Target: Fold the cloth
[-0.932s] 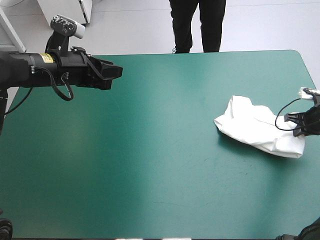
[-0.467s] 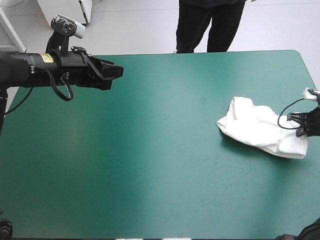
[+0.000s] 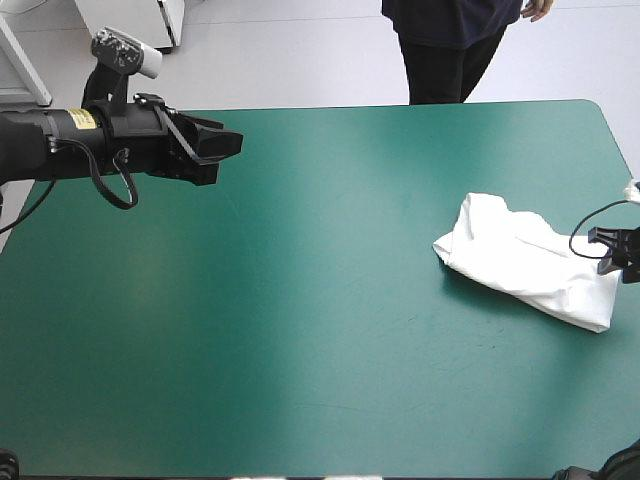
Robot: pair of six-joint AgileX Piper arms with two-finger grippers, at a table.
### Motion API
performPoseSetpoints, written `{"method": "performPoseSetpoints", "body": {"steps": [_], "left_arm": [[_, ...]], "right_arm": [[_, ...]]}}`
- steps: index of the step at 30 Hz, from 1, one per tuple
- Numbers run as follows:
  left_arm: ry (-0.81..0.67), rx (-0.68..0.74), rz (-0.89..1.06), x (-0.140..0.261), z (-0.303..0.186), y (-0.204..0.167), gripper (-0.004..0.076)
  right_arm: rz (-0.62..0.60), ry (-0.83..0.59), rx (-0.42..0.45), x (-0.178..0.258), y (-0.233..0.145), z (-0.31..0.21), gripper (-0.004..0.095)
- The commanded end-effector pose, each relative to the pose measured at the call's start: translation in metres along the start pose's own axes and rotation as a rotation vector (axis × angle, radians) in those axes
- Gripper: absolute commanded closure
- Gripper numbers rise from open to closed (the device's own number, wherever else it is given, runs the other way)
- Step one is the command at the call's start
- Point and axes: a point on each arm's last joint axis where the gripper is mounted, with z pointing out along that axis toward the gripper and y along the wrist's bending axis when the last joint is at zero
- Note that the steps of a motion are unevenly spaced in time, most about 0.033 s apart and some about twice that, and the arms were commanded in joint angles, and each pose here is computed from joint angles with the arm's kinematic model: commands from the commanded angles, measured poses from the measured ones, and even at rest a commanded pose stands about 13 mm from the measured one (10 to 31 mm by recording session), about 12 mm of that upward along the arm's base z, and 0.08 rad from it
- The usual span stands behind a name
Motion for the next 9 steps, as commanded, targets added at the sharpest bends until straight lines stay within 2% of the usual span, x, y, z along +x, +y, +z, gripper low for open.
{"method": "performPoseSetpoints", "body": {"steps": [1, 2, 4, 6, 9], "left_arm": [[-0.044, 0.025, 0.033, -0.003, -0.024, -0.018, 0.0447], [-0.044, 0.02, 0.036, -0.003, -0.025, -0.019, 0.0447], [-0.052, 0.017, 0.059, -0.003, -0.029, -0.021, 0.0447], [-0.057, 0.015, 0.067, -0.003, -0.031, -0.023, 0.0447], [-0.075, 0.011, 0.072, -0.004, -0.034, -0.024, 0.0447]], "right_arm": [[0.044, -0.204, -0.021, -0.003, 0.0, -0.053, 0.0464], [0.058, -0.252, -0.04, -0.005, 0.0, -0.064, 0.0464], [0.082, -0.352, -0.138, -0.013, 0.009, -0.088, 0.0464], [0.081, -0.451, -0.279, -0.021, 0.026, -0.113, 0.0464], [0.006, -0.626, -0.512, -0.026, 0.055, -0.157, 0.0465]]}}
